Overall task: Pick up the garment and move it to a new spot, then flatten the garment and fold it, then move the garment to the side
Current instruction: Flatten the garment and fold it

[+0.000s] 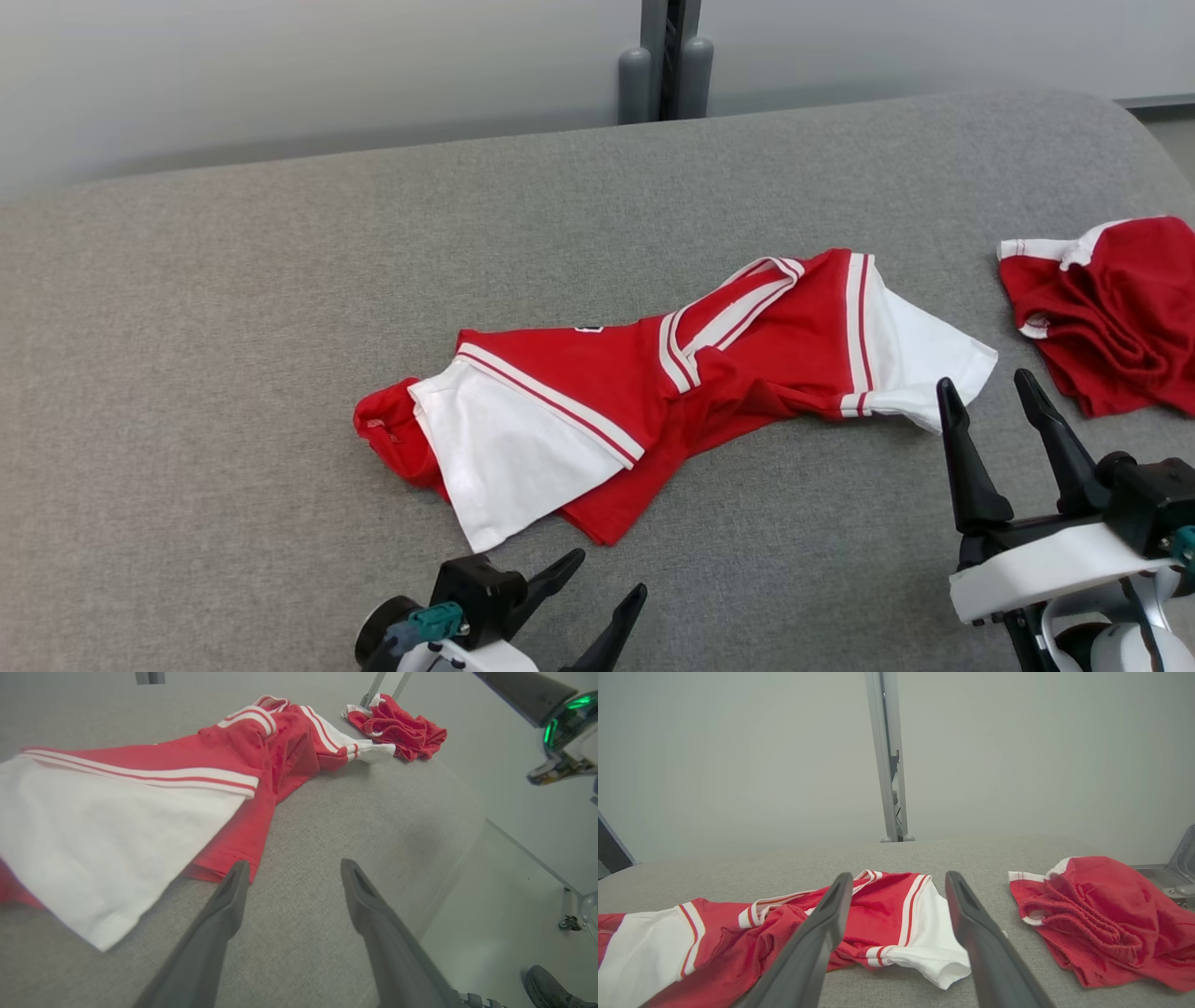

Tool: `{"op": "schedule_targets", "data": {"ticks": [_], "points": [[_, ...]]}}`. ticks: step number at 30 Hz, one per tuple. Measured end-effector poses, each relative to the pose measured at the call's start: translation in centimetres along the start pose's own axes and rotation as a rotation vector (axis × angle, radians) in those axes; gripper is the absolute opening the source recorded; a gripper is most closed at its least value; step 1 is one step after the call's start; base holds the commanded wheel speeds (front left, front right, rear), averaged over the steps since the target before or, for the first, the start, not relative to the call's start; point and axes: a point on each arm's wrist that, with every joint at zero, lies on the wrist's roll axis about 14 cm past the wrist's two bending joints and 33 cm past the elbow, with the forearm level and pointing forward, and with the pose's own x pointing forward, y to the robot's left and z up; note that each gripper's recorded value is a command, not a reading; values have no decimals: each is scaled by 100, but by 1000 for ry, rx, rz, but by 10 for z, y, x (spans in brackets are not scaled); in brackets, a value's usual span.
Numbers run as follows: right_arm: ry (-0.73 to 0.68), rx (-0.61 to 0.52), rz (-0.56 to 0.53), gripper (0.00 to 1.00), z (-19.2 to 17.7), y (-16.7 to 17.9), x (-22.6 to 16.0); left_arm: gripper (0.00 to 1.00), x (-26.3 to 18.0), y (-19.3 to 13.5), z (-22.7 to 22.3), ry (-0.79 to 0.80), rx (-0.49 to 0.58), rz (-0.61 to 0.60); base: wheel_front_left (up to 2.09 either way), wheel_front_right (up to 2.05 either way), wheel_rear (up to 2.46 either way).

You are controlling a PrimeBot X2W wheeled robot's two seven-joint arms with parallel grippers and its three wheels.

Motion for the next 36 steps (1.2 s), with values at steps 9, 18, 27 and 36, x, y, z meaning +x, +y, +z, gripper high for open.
{"op": "schedule_targets", "data": {"ticks": [9, 18, 27, 36], "points": [[31, 1, -56, 100, -14, -20, 4, 100, 32, 16, -44, 144, -40, 0, 0, 0, 0], [47, 15, -96, 100, -24, -33, 3, 0, 53, 22, -42, 103, -42, -17, 0, 0, 0], [31, 31, -82, 100, -23, -29, 9, 0, 40, 14, 1, -11, 6, -52, 0, 0, 0], [13, 50, -39, 100, -18, -14, 17, 0, -7, 12, 56, -103, 49, -38, 0, 0, 0]]}}
